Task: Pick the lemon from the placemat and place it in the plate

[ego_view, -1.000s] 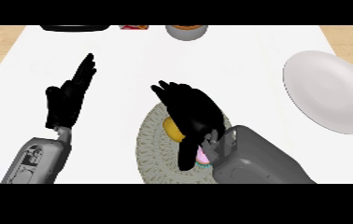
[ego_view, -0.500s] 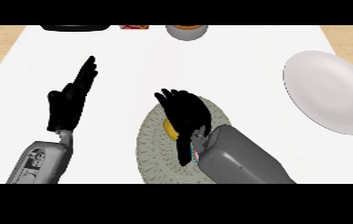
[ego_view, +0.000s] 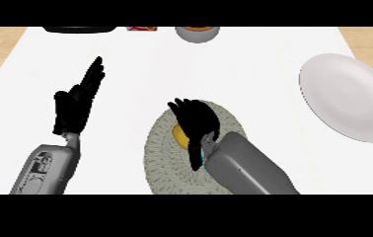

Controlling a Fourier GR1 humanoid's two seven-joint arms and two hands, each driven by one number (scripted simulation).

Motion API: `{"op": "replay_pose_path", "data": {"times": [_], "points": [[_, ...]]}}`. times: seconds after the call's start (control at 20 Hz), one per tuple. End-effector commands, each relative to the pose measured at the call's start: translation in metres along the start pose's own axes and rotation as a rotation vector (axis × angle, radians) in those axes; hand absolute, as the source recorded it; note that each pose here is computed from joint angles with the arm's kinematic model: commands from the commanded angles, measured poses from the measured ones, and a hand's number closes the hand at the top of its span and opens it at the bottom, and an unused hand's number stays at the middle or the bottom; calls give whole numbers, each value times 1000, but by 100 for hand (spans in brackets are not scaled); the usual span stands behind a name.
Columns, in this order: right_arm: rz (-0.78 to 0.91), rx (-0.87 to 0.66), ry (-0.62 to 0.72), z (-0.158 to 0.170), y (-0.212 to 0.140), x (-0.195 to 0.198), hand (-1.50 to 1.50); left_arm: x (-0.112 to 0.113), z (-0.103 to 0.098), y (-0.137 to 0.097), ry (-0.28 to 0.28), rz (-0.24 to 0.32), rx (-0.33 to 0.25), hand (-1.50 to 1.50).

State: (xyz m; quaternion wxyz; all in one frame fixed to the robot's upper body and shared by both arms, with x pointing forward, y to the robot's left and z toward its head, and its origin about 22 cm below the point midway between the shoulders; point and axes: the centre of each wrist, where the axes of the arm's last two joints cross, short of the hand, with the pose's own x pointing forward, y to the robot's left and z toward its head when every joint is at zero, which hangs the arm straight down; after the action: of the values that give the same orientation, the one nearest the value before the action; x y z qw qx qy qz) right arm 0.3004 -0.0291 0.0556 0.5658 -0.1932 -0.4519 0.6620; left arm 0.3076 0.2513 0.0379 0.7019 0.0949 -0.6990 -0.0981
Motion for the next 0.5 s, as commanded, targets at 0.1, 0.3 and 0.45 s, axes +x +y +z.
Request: {"op": "replay_pose_path", "data": {"times": [0.1,0.3,0.45], "points": [[3,26,9,2,10,-24,-150,-17,5,-14,-7,-10,2,0],[17,-47,-24,-14,9,-11,150,-5,-5,10,2,-11,-4,0],[39,-102,-40,-21,27,-36,150,7,-10,17,-7,-6,5,0]]}}
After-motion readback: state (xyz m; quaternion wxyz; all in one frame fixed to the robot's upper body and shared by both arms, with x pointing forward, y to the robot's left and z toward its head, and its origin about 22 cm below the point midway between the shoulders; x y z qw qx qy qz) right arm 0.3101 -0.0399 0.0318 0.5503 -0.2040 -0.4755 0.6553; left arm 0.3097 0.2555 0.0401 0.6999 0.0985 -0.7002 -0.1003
